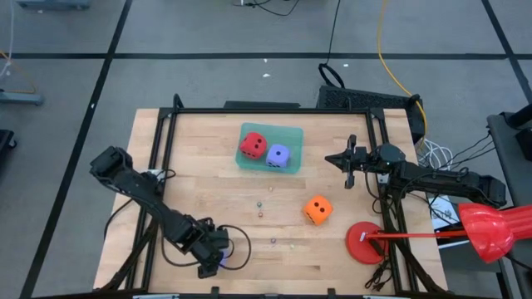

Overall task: Pick & Place Dice
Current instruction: Put the large purple dice into the blue bin

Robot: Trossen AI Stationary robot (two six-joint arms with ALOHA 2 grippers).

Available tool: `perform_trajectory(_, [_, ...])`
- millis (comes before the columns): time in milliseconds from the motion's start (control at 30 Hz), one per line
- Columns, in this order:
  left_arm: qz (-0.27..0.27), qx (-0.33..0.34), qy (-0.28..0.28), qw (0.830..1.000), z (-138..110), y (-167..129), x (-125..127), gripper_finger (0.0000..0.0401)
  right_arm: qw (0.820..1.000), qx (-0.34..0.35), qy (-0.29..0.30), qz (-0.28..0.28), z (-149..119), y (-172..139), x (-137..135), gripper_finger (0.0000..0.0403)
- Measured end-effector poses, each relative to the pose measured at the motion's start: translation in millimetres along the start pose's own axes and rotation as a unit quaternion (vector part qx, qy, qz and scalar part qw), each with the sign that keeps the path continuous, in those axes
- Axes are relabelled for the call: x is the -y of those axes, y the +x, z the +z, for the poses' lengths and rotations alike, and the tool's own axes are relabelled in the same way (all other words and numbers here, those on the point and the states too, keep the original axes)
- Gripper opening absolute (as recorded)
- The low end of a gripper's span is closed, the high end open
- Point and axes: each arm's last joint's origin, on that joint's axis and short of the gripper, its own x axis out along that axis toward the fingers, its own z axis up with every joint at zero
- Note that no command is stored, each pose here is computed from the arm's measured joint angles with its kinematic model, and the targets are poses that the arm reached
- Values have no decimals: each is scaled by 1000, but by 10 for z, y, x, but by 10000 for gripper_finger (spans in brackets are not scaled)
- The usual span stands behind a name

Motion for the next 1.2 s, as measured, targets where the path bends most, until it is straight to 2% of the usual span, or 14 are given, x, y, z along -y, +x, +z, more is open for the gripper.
perform_trajectory(333, [-20, -11, -52, 998, -143, 117, 175, 400, 1000, 0, 0, 0, 0, 0, 0, 0])
perform_trajectory(533, [-17, -23, -78, 997, -174, 126, 179, 400, 1000, 4, 1, 0, 7, 0, 0, 0])
perform_trajectory(733, [-35, -50, -98, 993, -142, 73, 162, 400, 1000, 4, 3, 0, 8, 0, 0, 0])
perform_trajectory(967, [-93, -18, -93, 991, -32, 88, 241, 399, 1000, 4, 3, -1, 7, 0, 0, 0])
perform_trajectory(1200, [-158, 31, -104, 981, 163, 43, 284, 388, 1000, 4, 3, 0, 7, 0, 0, 0])
